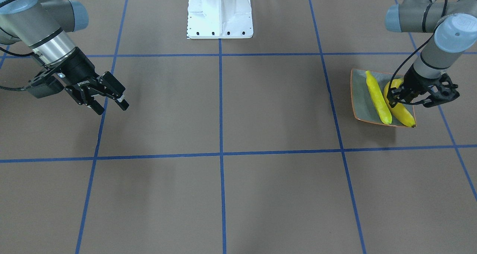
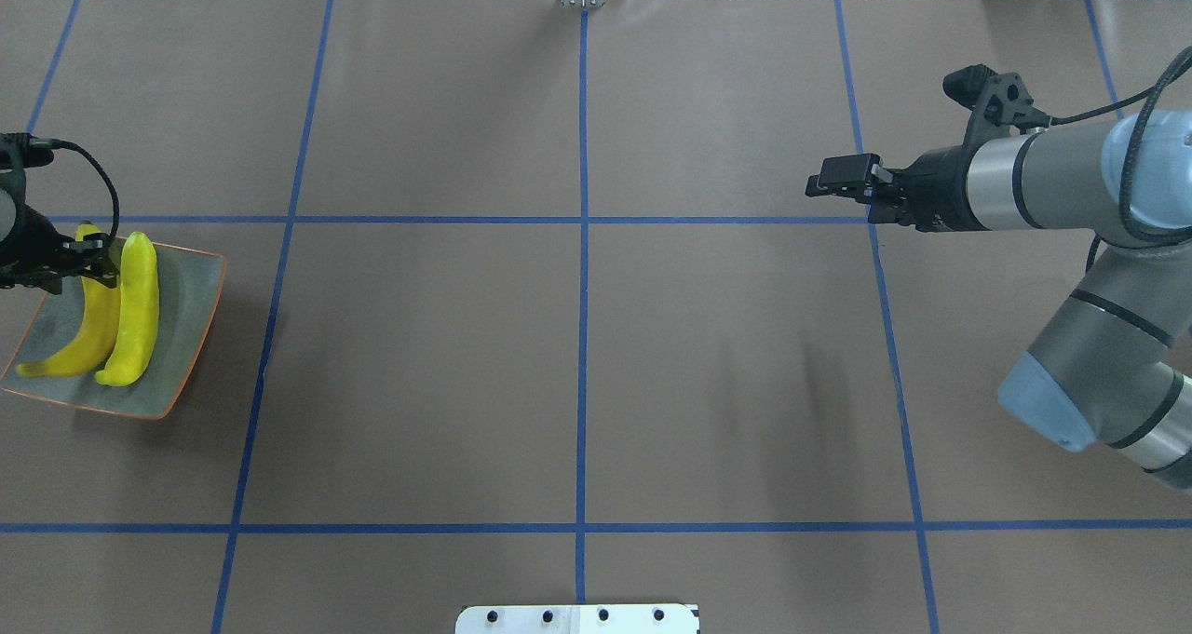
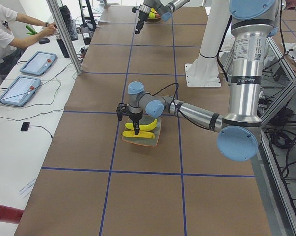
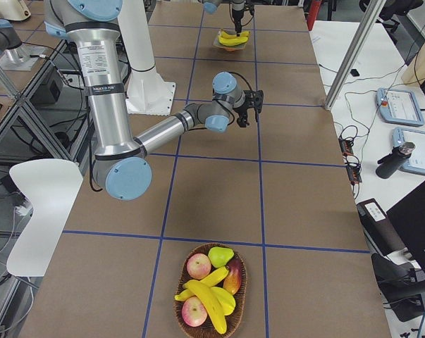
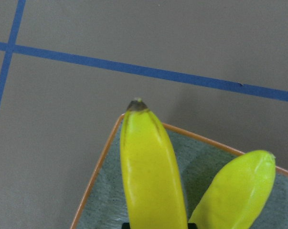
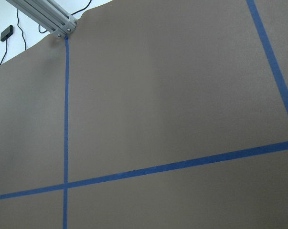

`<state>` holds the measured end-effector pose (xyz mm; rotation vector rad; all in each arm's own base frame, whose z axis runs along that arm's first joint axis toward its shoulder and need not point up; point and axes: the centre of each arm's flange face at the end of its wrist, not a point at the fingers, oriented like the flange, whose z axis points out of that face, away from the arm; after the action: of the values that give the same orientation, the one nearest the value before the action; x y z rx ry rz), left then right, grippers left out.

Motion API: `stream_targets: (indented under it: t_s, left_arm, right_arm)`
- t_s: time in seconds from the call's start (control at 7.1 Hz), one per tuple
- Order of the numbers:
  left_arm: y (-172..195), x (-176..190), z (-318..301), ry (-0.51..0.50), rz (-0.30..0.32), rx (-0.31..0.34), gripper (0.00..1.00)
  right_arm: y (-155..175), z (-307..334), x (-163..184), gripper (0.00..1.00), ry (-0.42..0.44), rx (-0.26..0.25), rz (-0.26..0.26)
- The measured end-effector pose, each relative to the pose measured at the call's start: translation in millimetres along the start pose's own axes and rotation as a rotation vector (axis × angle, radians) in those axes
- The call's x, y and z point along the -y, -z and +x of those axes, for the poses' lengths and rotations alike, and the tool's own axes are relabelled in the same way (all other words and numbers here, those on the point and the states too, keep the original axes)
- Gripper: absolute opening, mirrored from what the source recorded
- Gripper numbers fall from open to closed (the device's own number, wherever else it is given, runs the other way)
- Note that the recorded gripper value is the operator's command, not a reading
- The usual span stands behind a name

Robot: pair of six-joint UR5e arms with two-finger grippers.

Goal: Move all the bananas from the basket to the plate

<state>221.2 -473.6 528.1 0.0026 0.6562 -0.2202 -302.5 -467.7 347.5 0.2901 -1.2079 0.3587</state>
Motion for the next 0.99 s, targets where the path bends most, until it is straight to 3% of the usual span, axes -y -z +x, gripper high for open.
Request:
stream_targets:
  t_s: [0.56,0.99]
  left_arm:
    - [32,-5,18,-0.049,0.033,-0.057,1.0]
    - [73,-9,44,-0.14,0.055,-0.159,1.0]
  right_arm:
    - [38,40,28,1.0,-0.024,-0.035,0.046]
    - [103,149,63,1.0,0.055,-0.152,0.048]
